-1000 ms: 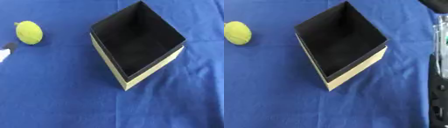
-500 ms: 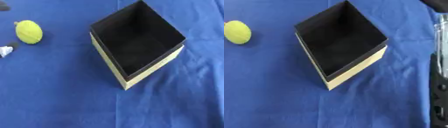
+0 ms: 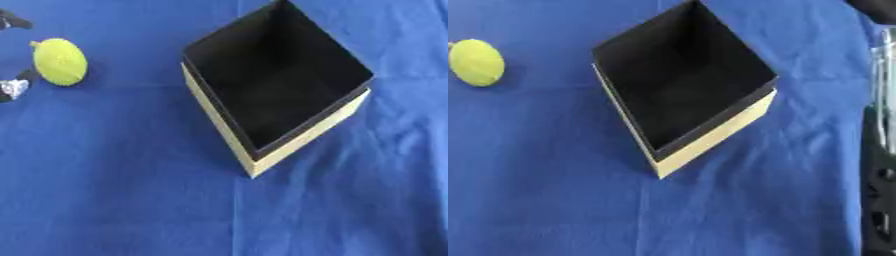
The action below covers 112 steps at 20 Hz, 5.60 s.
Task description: Pick up objects on the table and place them in the box.
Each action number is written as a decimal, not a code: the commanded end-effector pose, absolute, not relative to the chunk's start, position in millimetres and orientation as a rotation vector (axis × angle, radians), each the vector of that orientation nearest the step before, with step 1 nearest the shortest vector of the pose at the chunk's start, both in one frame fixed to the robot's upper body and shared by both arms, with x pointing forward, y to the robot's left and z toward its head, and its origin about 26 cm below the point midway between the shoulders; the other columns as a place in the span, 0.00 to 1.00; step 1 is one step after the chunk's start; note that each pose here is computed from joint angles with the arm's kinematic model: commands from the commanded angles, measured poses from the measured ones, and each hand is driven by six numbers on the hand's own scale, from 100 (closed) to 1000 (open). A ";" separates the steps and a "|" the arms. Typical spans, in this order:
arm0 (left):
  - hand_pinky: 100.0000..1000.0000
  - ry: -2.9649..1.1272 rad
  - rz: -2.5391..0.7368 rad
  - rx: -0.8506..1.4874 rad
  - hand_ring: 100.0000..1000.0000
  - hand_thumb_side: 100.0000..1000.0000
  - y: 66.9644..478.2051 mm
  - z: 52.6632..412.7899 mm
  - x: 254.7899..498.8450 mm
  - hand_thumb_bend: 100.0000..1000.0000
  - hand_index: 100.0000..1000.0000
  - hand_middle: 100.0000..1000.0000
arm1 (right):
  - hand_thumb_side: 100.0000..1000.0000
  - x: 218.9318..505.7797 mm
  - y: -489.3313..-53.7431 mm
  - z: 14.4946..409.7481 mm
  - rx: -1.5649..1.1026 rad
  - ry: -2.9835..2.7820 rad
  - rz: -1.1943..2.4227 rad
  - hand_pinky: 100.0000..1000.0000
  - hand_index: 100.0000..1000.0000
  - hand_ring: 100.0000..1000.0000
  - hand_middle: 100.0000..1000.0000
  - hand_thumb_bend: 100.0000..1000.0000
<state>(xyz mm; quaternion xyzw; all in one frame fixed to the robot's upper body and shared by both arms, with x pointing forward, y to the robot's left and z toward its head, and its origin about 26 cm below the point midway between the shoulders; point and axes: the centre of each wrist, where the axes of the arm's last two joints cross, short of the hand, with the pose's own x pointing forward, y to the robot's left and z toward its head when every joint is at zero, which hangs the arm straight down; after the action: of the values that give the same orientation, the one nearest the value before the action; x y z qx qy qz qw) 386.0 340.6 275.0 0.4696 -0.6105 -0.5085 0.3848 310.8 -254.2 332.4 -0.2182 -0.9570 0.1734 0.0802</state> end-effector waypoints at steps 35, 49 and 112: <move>0.92 -1.246 -1.235 0.960 0.92 0.00 340.9 325.8 435.6 0.40 0.90 0.84 | 0.26 306.6 -256.1 336.2 -0.626 -2.883 0.499 0.83 0.84 0.77 0.58 0.00; 0.93 -1.207 -1.192 0.987 0.92 0.00 338.6 313.9 450.0 0.37 0.90 0.85 | 0.28 306.8 -256.0 335.9 -0.610 -2.890 0.482 0.84 0.85 0.77 0.57 0.00; 0.03 -2.374 -1.641 0.992 0.32 0.00 94.8 394.0 280.2 0.00 0.55 0.42 | 0.29 307.3 -250.4 338.7 -0.570 -2.929 0.349 0.85 0.86 0.80 0.60 0.00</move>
<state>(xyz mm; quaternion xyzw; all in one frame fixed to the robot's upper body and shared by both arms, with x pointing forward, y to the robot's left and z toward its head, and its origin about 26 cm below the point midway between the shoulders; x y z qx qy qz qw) 292.2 100.4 387.9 0.3315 -0.7725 -0.5366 0.0728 312.2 -250.3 330.6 -0.1874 -0.9705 0.1262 0.0838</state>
